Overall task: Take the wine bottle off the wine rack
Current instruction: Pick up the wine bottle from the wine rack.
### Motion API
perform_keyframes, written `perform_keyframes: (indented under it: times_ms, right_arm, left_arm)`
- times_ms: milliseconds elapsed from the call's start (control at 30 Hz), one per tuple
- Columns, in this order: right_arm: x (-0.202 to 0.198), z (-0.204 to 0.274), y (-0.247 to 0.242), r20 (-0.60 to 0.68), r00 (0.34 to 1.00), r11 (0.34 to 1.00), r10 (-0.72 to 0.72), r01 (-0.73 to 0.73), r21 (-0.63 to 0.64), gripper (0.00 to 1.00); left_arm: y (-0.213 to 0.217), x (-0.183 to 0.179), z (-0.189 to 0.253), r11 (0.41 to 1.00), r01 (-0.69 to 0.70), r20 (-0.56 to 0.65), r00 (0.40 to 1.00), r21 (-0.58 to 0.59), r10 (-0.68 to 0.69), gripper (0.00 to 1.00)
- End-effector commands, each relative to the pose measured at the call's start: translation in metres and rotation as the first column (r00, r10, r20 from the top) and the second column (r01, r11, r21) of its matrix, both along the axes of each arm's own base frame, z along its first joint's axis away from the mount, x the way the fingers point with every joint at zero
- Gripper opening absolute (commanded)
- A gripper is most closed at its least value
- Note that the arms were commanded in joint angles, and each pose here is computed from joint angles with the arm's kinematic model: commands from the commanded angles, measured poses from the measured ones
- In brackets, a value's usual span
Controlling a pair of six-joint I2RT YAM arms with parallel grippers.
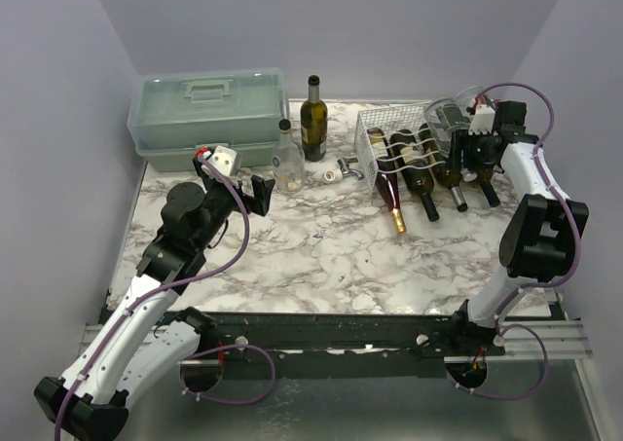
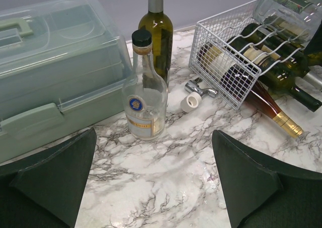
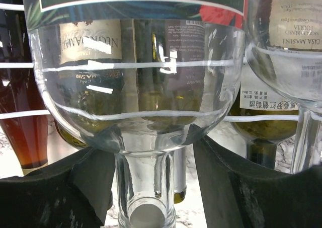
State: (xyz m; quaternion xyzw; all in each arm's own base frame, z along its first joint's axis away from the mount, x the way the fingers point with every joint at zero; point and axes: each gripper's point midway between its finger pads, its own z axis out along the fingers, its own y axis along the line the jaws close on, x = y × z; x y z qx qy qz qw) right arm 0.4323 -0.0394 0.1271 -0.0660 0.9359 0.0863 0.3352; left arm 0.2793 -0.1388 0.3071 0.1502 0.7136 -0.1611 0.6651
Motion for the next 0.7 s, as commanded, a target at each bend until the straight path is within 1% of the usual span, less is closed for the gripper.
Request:
perform_keyframes:
  times_ms: [0, 200, 233, 333, 433, 500, 667]
  right_arm:
    - [0.002, -0.011, -0.001, -0.015, 1.0, 1.0, -0.018, 0.018, -0.016, 0.64]
    - [0.004, -0.009, 0.0, -0.013, 1.0, 1.0, -0.017, 0.017, -0.02, 0.63]
    - [0.004, -0.009, 0.0, -0.013, 1.0, 1.0, -0.017, 0.017, -0.021, 0.61]
    - [0.003, -0.009, 0.002, -0.014, 1.0, 1.0, -0.016, 0.015, -0.02, 0.57]
    - [0.002, -0.008, 0.001, -0.014, 1.0, 1.0, -0.02, 0.02, -0.024, 0.49]
    - [0.001, -0.006, 0.001, -0.01, 1.0, 0.999, -0.026, 0.026, -0.028, 0.4]
    - [0.001, 0.004, -0.001, 0.015, 0.999, 0.999, -0.04, 0.04, -0.033, 0.2]
  left_arm:
    - [0.0, 0.0, 0.001, 1.0, 0.005, 0.016, 1.0, -0.002, -0.005, 0.99]
    - [0.001, 0.0, 0.001, 1.0, 0.004, 0.017, 1.0, -0.001, -0.004, 0.99]
    - [0.001, -0.001, 0.001, 1.0, 0.005, 0.018, 1.0, -0.001, -0.005, 0.99]
    - [0.001, -0.001, 0.002, 1.0, 0.006, 0.019, 1.0, -0.002, -0.006, 0.99]
    - [0.001, -0.001, 0.002, 1.0, 0.006, 0.02, 1.0, -0.004, -0.006, 0.99]
    - [0.001, -0.002, 0.003, 1.0, 0.006, 0.021, 1.0, -0.005, -0.006, 0.99]
    - [0.001, -0.002, 0.004, 1.0, 0.007, 0.024, 1.0, -0.006, -0.007, 0.99]
